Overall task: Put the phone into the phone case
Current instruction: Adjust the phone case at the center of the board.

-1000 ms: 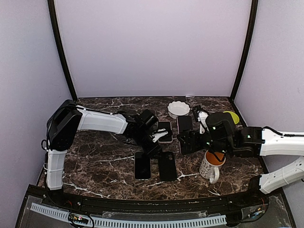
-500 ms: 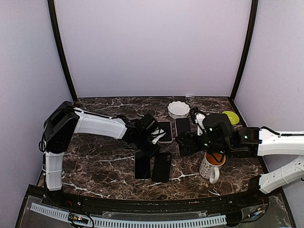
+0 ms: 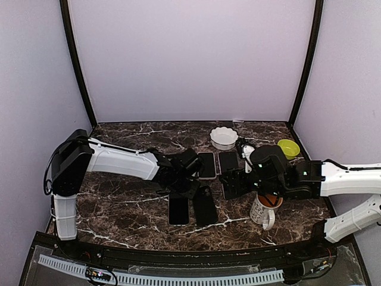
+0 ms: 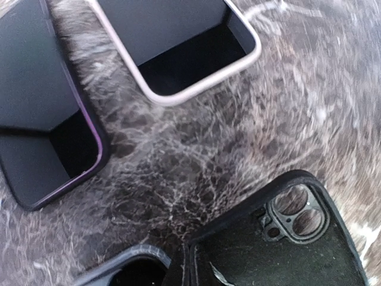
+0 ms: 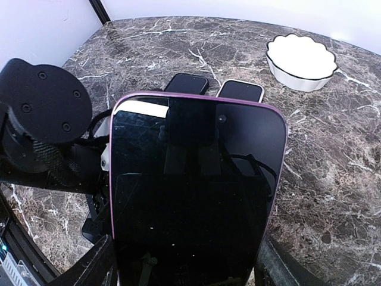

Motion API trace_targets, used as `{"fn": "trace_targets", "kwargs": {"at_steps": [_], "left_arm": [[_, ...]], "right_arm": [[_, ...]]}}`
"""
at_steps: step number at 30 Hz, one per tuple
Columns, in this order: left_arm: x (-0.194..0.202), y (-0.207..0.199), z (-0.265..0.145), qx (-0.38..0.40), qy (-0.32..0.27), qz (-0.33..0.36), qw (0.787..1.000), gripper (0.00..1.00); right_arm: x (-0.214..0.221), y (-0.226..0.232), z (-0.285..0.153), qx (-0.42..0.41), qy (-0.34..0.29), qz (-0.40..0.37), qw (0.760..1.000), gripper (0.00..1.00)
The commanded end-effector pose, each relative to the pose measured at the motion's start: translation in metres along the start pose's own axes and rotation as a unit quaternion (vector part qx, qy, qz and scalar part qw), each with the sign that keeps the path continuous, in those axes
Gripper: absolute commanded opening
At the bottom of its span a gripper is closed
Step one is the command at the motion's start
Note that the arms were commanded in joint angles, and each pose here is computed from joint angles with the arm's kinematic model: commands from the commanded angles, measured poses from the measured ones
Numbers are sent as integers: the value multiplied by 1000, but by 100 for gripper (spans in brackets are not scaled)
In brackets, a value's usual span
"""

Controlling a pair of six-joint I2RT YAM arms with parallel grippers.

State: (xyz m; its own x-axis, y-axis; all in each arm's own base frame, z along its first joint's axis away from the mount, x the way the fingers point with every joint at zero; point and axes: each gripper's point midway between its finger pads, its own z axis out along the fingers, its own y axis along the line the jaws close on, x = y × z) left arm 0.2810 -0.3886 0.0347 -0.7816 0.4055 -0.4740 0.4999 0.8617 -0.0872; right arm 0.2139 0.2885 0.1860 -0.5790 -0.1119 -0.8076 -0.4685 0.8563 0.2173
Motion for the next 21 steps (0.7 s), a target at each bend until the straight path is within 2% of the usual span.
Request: {"fn": "trace_targets", "kwargs": {"at_steps": [1, 9, 14, 16, 17, 21], "left_arm": [[-19, 4, -26, -30, -24, -98, 994, 0], [-16, 0, -26, -57, -36, -114, 991, 0], [-17, -3, -21, -56, -32, -87, 994, 0], [-20, -6, -21, -51, -32, -76, 995, 7], [-22, -8, -22, -47, -31, -67, 996, 15], [-29, -13, -32, -29, -34, -55, 997, 29]], "right_arm": [[-26, 10, -6, -9, -41, 22, 999, 40], [-24, 11, -8, -17, -41, 24, 999, 40], [-20, 14, -5, -22, -32, 19, 999, 39], [-20, 15, -4, -23, -30, 16, 999, 39], [-19, 16, -3, -24, -28, 15, 999, 39], [-16, 21, 0, -35, -20, 9, 999, 39]]}}
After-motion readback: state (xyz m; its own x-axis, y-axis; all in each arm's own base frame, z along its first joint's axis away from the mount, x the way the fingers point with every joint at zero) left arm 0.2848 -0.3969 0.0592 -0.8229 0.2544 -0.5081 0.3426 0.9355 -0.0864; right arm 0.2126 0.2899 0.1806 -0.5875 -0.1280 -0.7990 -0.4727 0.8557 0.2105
